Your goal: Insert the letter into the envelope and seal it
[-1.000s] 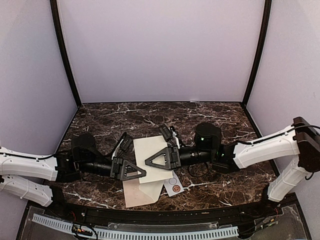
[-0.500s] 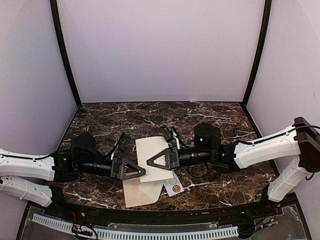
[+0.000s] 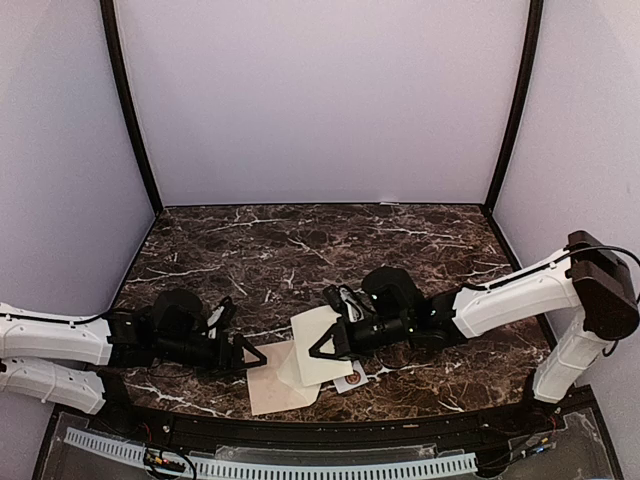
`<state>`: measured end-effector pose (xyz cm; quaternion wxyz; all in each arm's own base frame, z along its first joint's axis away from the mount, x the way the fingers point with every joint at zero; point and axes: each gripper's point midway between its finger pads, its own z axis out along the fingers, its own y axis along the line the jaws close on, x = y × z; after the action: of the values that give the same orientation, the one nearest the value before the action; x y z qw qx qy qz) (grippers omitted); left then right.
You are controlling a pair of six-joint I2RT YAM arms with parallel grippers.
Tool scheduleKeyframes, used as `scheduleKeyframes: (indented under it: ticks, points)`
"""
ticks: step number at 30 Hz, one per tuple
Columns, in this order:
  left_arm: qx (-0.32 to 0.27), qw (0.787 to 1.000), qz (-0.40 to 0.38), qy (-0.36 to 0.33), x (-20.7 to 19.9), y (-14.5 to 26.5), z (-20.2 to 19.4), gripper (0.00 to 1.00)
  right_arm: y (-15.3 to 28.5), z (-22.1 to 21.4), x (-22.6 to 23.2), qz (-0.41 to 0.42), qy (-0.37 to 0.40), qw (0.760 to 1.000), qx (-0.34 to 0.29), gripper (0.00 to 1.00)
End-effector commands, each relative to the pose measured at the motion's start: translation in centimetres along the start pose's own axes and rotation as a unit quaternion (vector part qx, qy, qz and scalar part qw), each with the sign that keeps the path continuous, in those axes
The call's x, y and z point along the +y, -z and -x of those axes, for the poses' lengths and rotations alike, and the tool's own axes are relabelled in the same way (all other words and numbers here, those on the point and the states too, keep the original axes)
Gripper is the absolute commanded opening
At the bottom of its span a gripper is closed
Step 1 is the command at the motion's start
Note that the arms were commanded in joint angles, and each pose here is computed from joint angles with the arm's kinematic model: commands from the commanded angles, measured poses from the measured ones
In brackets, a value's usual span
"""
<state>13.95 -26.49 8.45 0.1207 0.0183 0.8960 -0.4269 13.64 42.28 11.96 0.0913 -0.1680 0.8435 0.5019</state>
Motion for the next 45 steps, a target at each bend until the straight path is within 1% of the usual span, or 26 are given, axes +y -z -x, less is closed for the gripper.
scheduleKeyframes:
  ticks: [1,2,7,16,31,45]
  points:
    - [0.011,0.998,0.052,0.023,3.0,-0.4,-0.6,0.73,-1.0,0.2,-2.3,-0.055,-0.004,0.998,0.01,0.0]
    - [0.015,0.997,0.067,0.025,3.7,-0.4,-0.8,0.72,-1.2,0.0,-2.7,-0.061,-0.007,0.998,0.014,0.0]
    - [0.025,0.995,0.088,0.03,5.1,-0.7,-1.3,0.71,-2.3,-0.5,-4.4,-0.084,-0.021,0.996,0.028,0.0]
    - [0.042,0.993,0.103,0.038,6.4,-1.3,-2.1,0.68,-3.4,-0.8,-6.2,-0.12,-0.034,0.991,0.046,0.0]
    - [0.055,0.994,0.082,0.037,5.9,-2.1,-2.4,0.63,-3.9,-1.5,-8.5,-0.173,-0.051,0.981,0.066,0.0]
    - [0.065,0.995,0.072,0.04,5.7,-2.6,-2.6,0.61,-4.6,-1.7,-8.5,-0.164,-0.054,0.982,0.076,0.0]
